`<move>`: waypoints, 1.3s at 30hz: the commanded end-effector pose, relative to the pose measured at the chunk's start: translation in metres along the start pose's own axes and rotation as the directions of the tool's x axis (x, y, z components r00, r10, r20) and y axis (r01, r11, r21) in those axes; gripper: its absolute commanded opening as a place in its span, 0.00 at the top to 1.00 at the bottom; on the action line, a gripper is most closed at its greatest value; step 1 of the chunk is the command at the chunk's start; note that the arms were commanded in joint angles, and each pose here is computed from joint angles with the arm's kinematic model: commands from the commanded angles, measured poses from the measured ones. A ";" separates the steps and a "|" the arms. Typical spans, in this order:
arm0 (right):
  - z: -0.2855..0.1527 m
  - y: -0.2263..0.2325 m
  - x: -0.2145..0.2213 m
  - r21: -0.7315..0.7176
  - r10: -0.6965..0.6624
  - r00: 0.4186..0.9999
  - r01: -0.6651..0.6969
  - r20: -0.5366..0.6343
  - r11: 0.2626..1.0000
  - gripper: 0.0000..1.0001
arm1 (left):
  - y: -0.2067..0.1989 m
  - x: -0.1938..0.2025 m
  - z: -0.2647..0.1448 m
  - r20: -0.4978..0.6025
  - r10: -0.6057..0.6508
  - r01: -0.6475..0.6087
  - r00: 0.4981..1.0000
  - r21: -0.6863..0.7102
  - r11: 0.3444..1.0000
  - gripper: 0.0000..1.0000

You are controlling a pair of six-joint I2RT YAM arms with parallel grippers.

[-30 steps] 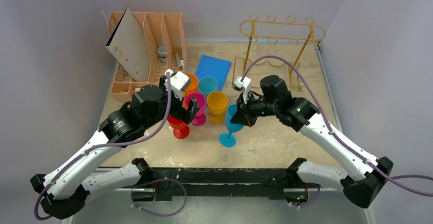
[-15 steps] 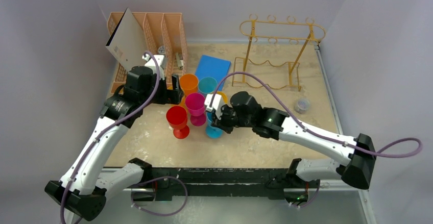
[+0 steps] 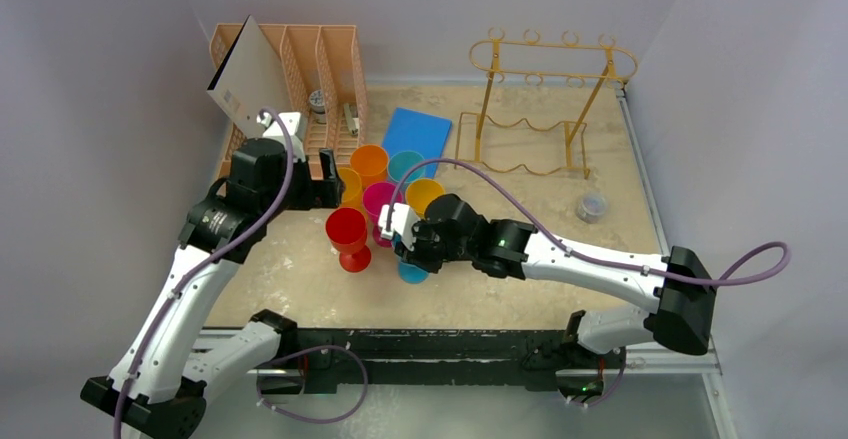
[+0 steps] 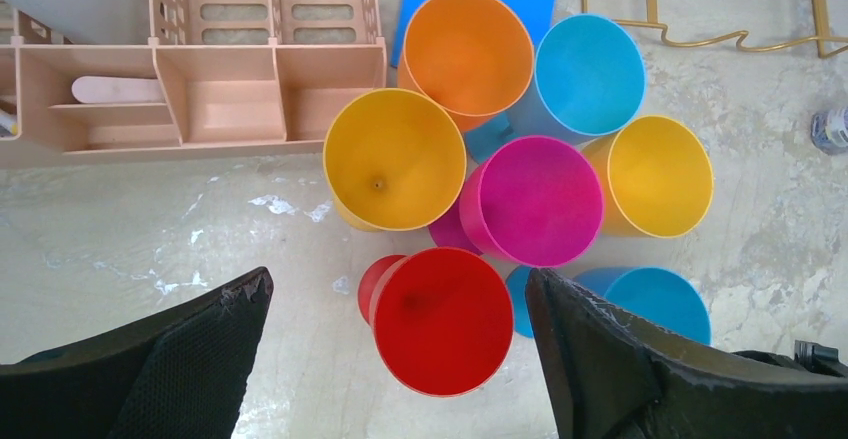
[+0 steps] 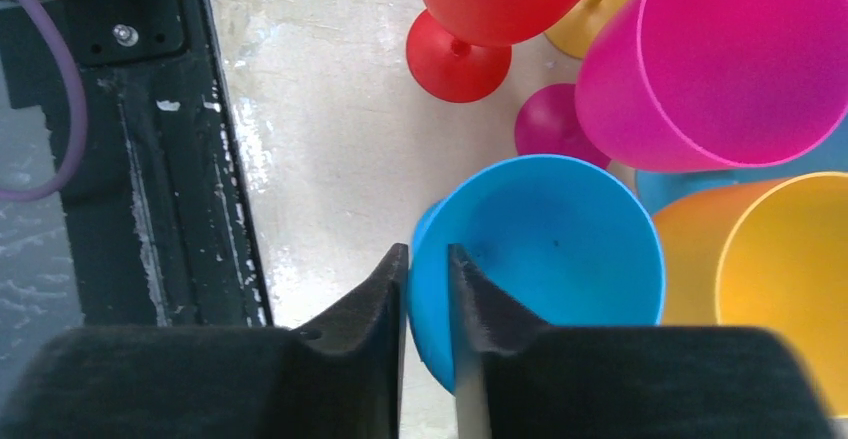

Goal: Take the wine glass off the wine glass rack
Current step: Place the wine glass at the center of the board, then reset both arms

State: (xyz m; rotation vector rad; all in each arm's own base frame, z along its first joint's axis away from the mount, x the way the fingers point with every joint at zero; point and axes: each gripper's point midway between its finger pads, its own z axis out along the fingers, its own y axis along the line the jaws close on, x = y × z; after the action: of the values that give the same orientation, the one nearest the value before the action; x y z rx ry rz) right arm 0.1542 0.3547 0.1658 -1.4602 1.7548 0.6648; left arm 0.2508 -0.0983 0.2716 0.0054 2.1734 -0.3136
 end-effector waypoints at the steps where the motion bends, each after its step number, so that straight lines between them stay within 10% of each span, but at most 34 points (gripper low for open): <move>1: -0.008 -0.008 -0.030 0.036 -0.031 0.996 0.029 0.081 0.999 0.69 | 0.004 -0.008 -0.005 0.024 0.013 -0.013 1.000 -0.018 1.000 0.04; 12: -0.066 -0.013 -0.091 0.089 -0.025 0.962 0.001 0.271 0.996 0.39 | 0.001 -0.010 -0.005 0.022 0.026 -0.026 0.999 -0.006 1.000 0.04; 22: -0.118 -0.106 -0.053 0.511 0.176 0.983 -0.179 0.056 0.841 0.22 | -0.006 -0.015 -0.006 0.019 0.044 -0.044 0.999 0.031 0.999 0.03; 26: -0.143 -0.142 -0.019 0.549 0.480 0.865 -0.474 0.146 0.688 0.21 | -0.004 -0.021 -0.007 0.034 0.056 -0.056 0.998 0.015 0.998 0.02; 31: -0.176 -0.163 0.003 0.550 0.567 0.781 -0.604 0.263 0.576 0.03 | -0.006 -0.023 -0.009 0.046 0.047 -0.048 0.998 0.025 0.999 0.02; 39: -0.207 -0.183 0.041 0.555 0.737 0.592 -0.751 0.325 0.358 0.01 | -0.008 -0.032 -0.016 0.093 0.023 -0.026 0.995 0.033 0.999 0.02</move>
State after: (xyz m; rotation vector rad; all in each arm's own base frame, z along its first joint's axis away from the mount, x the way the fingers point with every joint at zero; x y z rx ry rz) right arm 0.2952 0.1312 0.2661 -0.1794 2.2437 0.3133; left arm 0.2514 -0.1020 0.2892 0.0670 2.1349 -0.3310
